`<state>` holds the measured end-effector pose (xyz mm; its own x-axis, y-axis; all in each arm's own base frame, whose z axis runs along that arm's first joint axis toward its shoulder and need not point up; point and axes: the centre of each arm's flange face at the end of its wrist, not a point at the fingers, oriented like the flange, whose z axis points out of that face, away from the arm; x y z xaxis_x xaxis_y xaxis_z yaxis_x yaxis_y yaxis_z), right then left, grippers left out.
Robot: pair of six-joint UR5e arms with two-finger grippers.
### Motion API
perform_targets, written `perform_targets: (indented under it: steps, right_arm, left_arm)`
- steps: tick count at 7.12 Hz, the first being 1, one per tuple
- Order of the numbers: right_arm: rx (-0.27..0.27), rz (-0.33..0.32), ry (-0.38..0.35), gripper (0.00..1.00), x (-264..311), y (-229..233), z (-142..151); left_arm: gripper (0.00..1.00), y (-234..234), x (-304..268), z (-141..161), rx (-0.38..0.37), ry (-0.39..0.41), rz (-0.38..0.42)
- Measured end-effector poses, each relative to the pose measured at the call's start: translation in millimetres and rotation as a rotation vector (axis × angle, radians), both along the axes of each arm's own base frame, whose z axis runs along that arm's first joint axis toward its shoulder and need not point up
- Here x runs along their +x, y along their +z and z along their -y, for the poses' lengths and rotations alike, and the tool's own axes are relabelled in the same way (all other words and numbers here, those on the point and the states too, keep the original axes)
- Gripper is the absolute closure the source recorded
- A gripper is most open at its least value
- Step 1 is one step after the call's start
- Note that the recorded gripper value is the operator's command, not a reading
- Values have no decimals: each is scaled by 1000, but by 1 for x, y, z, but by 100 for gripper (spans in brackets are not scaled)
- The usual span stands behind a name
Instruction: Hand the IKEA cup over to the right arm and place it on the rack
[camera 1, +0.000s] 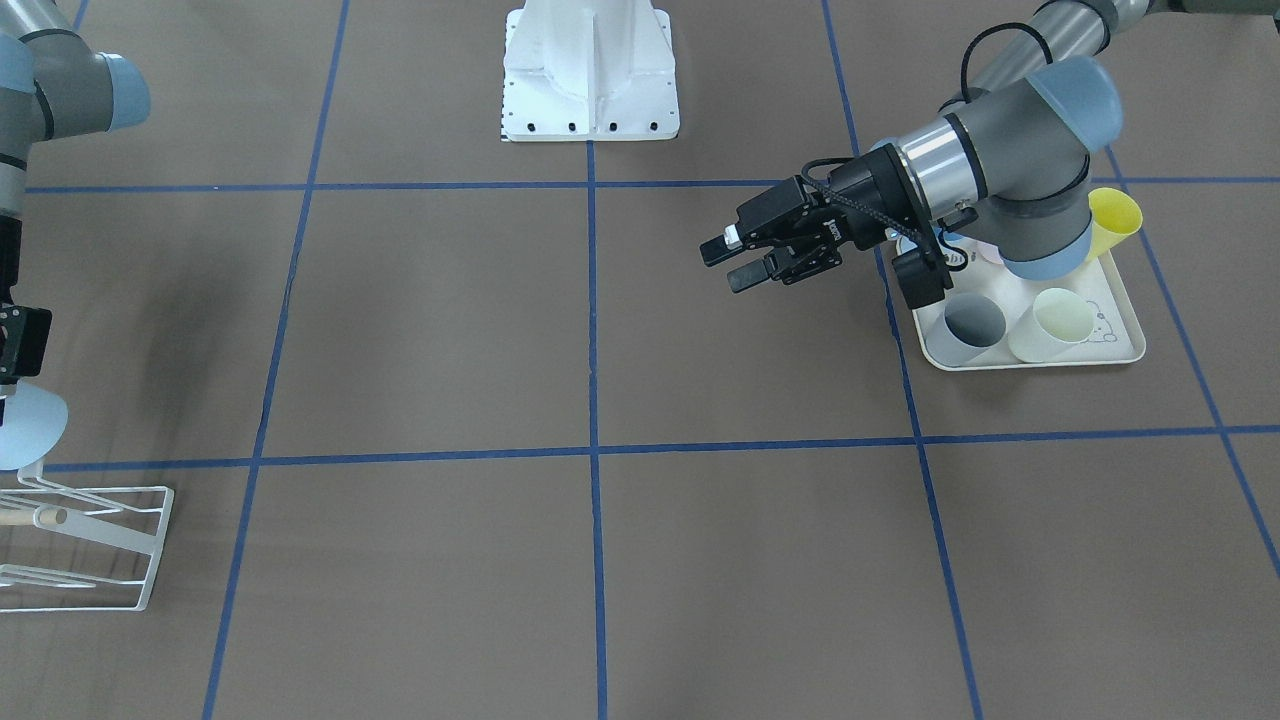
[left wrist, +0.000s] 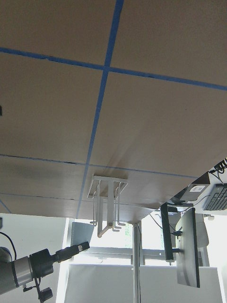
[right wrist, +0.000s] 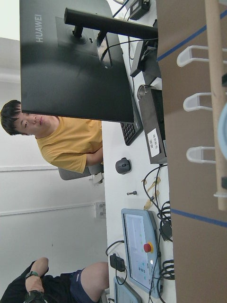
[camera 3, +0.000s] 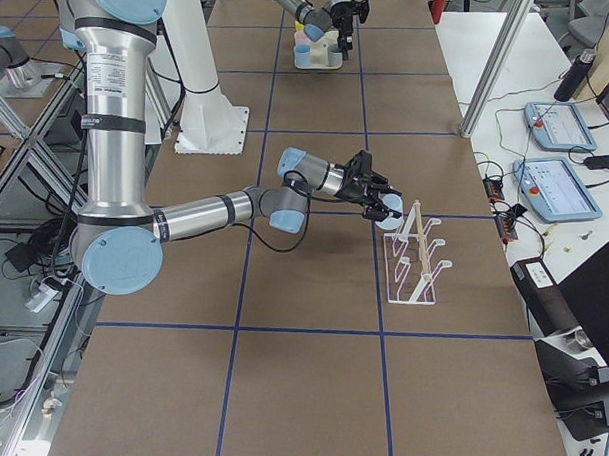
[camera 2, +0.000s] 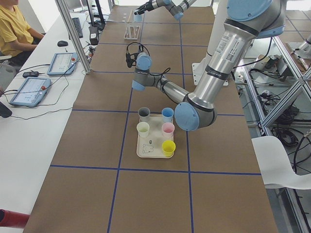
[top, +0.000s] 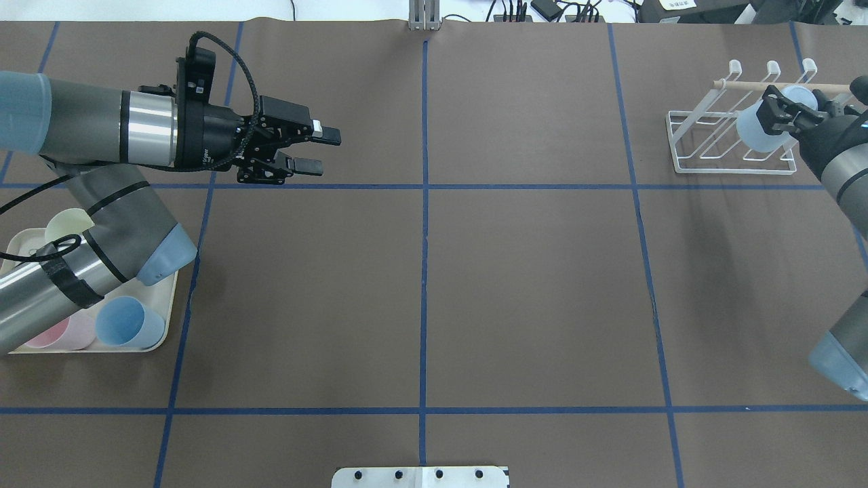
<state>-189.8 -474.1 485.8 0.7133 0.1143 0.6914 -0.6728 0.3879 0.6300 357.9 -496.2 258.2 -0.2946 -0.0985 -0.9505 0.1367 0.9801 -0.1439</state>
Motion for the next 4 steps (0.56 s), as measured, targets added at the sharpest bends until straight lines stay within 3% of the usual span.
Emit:
perform_targets:
  steps: [4]
  right_arm:
    - [-10, -12, -2, 100, -14, 10, 17]
  left_arm:
    - [24, 0, 0, 0, 0, 0, 0]
